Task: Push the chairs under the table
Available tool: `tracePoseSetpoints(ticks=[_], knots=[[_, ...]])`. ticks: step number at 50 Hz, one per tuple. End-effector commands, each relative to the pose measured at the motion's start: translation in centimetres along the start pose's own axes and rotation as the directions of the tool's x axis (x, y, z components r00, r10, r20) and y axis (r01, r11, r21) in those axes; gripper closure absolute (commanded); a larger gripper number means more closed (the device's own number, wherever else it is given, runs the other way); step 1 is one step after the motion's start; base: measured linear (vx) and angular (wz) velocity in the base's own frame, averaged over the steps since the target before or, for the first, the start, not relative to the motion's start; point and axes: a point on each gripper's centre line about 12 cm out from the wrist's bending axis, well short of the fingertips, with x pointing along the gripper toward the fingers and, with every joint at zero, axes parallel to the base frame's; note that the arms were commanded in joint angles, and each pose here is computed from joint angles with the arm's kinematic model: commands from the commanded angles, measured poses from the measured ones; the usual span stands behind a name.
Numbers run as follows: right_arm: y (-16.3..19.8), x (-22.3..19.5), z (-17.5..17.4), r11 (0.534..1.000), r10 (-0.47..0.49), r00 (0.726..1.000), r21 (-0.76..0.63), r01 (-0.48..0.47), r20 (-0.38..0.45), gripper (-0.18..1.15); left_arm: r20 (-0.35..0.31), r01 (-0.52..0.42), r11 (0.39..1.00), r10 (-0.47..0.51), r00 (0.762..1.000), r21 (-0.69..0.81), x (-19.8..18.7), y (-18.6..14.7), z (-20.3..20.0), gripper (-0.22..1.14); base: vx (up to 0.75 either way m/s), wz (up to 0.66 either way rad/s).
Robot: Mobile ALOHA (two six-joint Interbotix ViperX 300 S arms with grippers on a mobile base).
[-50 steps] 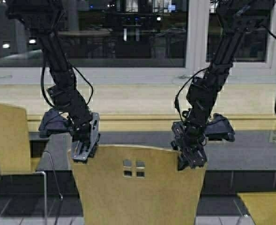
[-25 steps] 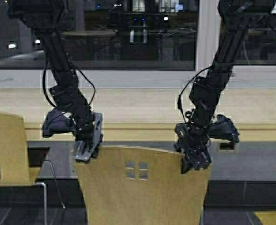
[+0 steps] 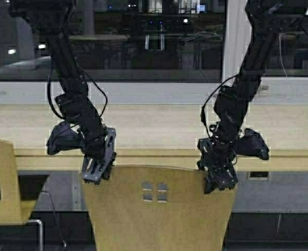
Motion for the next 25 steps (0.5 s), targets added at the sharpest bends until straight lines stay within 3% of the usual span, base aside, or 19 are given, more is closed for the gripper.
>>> tracePoseSetpoints(ticks=[1, 25], knots=[[2.43, -1.06, -0.80, 0.996, 0.059, 0.998, -0.062, -0.060, -0.007, 0.67, -0.004, -0.021, 1.000, 0.021, 1.000, 0.014, -0.10, 0.73, 0.08, 0.60, 0.21, -0.03], [2.12, -0.51, -0.27, 0.997, 0.053, 0.999, -0.060, -0.053, -0.001, 0.67, -0.006, -0.020, 1.000, 0.020, 1.000, 0.001, -0.35, 0.47, -0.02, 0.60, 0.21, 0.03]])
